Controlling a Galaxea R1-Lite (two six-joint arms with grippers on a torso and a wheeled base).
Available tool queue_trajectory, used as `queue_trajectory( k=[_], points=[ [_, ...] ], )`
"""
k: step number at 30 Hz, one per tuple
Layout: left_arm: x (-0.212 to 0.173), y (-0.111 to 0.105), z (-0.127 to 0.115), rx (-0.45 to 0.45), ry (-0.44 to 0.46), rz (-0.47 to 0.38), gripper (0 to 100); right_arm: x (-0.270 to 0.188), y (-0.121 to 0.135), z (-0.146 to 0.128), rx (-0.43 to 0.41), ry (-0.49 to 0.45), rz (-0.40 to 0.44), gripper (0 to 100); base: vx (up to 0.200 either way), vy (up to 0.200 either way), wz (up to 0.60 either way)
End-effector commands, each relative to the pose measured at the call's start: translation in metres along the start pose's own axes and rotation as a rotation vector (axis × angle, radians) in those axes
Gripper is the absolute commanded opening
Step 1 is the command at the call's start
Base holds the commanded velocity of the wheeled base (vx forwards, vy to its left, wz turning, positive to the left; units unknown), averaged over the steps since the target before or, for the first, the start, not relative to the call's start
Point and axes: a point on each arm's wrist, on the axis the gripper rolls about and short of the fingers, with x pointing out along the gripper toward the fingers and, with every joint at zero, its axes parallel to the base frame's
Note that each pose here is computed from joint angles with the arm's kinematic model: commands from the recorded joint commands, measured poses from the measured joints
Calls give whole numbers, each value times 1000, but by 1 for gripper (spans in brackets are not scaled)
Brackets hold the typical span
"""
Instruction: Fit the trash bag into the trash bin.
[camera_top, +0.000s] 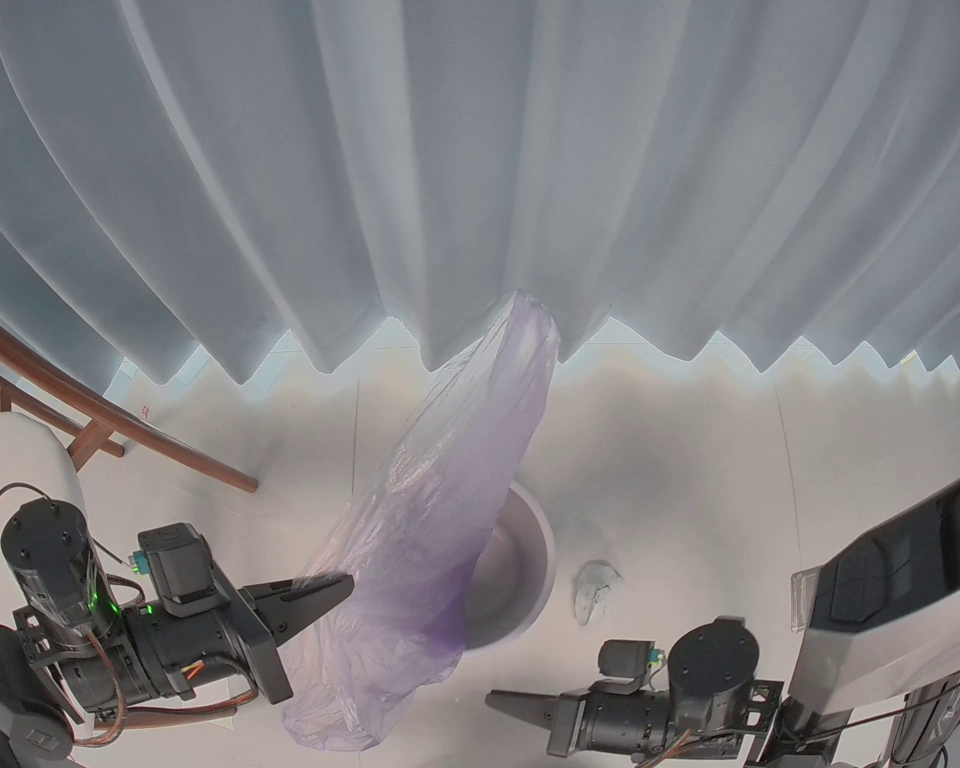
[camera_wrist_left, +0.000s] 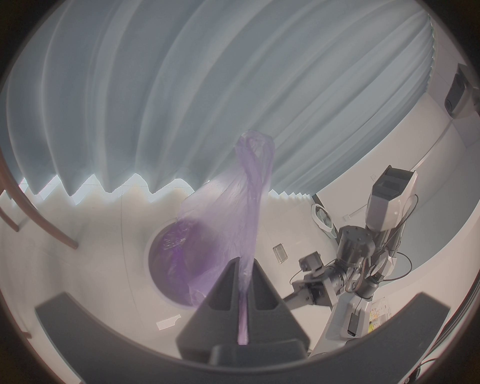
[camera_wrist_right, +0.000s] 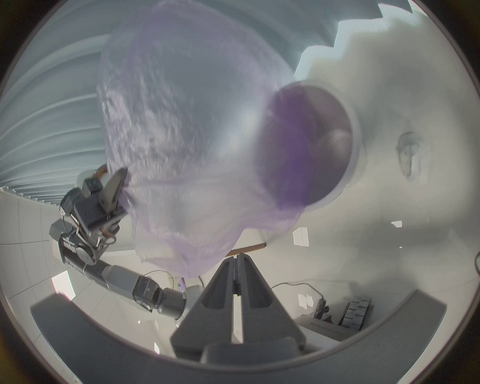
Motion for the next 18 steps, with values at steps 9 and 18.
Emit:
queue_trajectory(
  k=[9,18],
  points=[
    [-7,0,-11,-4,35,-3,0,1,-36,58,-134,-208,-86,0,0,0,0],
    [-10,-6,-21,2,74,-46,0,41,-34,87,-221,-307,-12,0,0,0,0]
  ],
)
